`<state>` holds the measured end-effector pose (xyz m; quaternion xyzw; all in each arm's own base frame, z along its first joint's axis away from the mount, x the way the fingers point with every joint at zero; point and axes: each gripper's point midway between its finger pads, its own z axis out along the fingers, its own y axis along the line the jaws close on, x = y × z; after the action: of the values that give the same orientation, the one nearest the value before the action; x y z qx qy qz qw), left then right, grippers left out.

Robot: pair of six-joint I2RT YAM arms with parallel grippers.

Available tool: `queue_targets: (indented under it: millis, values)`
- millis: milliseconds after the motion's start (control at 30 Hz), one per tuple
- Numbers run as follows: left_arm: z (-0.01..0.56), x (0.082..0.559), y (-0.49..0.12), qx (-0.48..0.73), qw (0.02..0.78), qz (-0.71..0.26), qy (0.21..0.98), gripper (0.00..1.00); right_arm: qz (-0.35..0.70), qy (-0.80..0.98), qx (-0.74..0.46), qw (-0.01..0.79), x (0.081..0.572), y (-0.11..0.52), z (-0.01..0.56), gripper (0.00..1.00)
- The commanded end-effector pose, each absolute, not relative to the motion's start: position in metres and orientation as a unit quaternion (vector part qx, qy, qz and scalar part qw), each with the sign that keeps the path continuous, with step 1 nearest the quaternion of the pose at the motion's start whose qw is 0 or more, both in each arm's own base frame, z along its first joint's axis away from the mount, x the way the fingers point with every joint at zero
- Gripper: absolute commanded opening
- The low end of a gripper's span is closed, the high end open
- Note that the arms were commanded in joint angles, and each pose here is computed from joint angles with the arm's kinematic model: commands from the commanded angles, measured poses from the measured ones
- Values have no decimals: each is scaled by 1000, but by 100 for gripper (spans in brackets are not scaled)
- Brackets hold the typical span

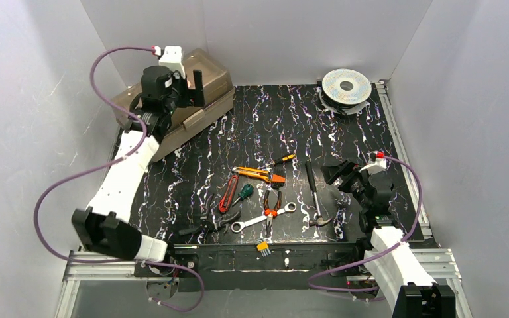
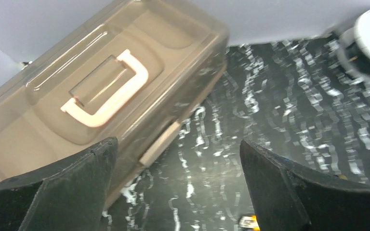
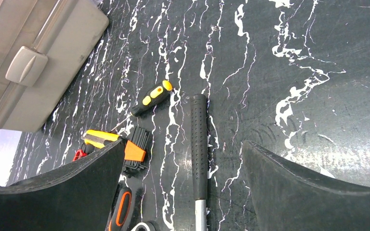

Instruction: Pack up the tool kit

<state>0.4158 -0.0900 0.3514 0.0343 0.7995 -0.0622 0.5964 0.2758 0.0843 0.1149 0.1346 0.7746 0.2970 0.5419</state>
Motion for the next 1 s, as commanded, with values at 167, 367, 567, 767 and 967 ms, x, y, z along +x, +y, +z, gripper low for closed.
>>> queue_targets:
  millis: [167,367,567,767,967]
  values:
    - [328,472,-8,5,563,12,826,98,315,757,123,559,278,89,128,100]
    - [316,505,33,-32,548,52,834,98,317,761,124,553,279,91,124,100]
    - [312,539,76,-78,520,37,850,98,315,764,121,550,280,91,123,100]
    - [278,562,92,-108,474,-36,873,98,313,766,120,549,283,91,121,100]
    - [238,565,65,-63,421,-156,891,98,313,767,114,549,282,92,121,96]
